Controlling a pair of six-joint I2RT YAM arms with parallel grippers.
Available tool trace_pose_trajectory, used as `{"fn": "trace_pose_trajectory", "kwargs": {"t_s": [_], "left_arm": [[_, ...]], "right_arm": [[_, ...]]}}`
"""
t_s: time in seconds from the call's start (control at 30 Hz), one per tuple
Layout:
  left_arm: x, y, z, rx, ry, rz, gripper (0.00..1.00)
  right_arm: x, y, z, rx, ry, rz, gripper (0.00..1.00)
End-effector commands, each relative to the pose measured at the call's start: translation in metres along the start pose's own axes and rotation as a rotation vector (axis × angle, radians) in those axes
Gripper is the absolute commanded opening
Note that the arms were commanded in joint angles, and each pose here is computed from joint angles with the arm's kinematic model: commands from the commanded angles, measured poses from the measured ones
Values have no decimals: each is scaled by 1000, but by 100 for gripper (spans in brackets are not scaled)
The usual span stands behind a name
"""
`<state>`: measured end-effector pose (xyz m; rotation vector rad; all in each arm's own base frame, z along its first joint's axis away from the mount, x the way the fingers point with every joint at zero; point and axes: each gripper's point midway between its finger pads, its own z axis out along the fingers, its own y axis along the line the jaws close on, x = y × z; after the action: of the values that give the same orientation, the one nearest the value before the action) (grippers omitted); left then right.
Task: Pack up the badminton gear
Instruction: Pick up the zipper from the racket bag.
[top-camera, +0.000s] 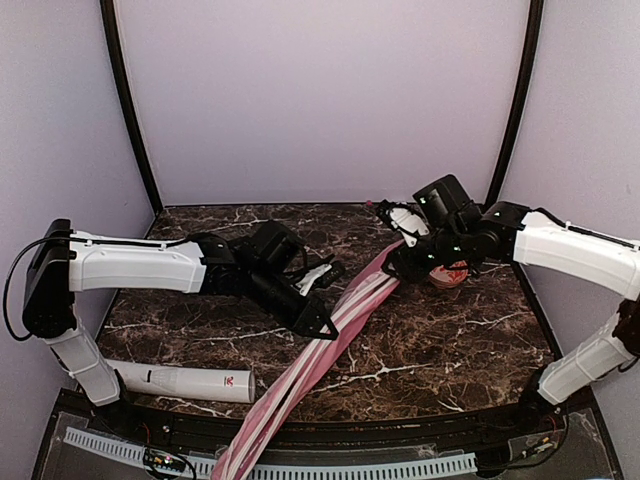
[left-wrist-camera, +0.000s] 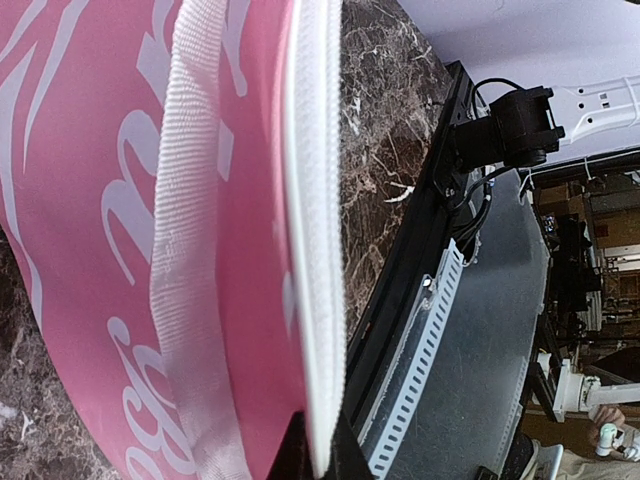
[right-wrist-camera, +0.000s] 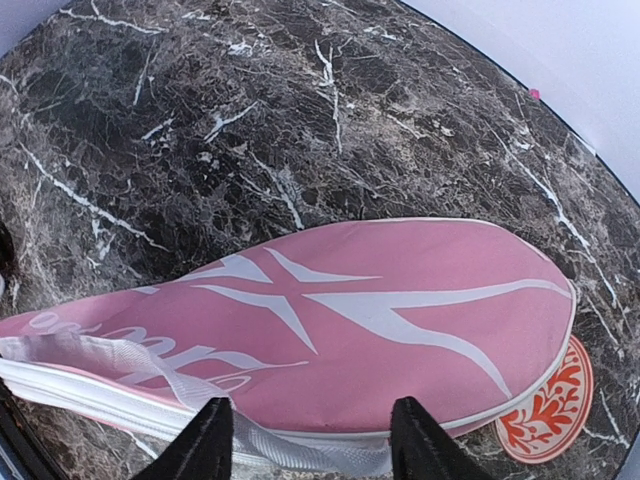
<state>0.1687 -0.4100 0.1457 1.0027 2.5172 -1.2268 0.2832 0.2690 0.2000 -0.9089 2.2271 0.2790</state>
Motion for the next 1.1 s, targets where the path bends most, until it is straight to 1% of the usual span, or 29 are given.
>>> {"fn": "trace_pose_trajectory", "kwargs": {"t_s": [0.0,0.07,0.1,0.13,0.23,0.27,0.33,0.43,0.53,0.57,0.63,0.77,0.83,0.87,0.93,1.07], "left_arm": [[-6,-22,-16,52,-37,38,0],[-4,-21,-14,54,-30,36,0],[-4,-21,-14,55,-29,36,0],[-3,-21,-14,56,-27,34,0],[-2,-20,-13,60,-19,35,0],[-1,-20,-12,60,-19,35,0],[0,-20,-11,63,-14,33,0],[-1,-20,-11,62,-17,34,0],[-5,-21,-13,58,-34,34,0],[-6,-20,-13,53,-40,32,0],[-9,-20,-15,45,-56,26,0],[-13,-21,-18,44,-84,6,0],[-15,-21,-19,39,-98,-6,0],[-17,-20,-19,35,-107,-13,0],[-20,-19,-20,28,-127,-24,0],[-25,-20,-23,36,-166,-46,0]], "right_arm": [[-21,-2,-7,18,-62,-27,46],[-22,-7,-7,43,-71,-24,35],[-24,-10,-7,61,-85,-19,27],[-26,-13,-7,82,-94,-9,22],[-32,-21,-5,126,-111,34,10],[-34,-23,-3,136,-114,47,7],[-37,-27,1,161,-119,82,5],[-36,-41,9,236,-104,156,5],[-35,-51,9,271,-94,241,11],[-36,-51,6,248,-103,272,17],[-45,-45,-3,165,-140,325,27],[-63,-34,-34,11,-229,420,52],[-63,-33,-47,-31,-250,469,64],[-60,-33,-50,-49,-261,498,67],[-50,-33,-54,-88,-283,562,72],[-22,-34,-53,-155,-336,706,74]]}}
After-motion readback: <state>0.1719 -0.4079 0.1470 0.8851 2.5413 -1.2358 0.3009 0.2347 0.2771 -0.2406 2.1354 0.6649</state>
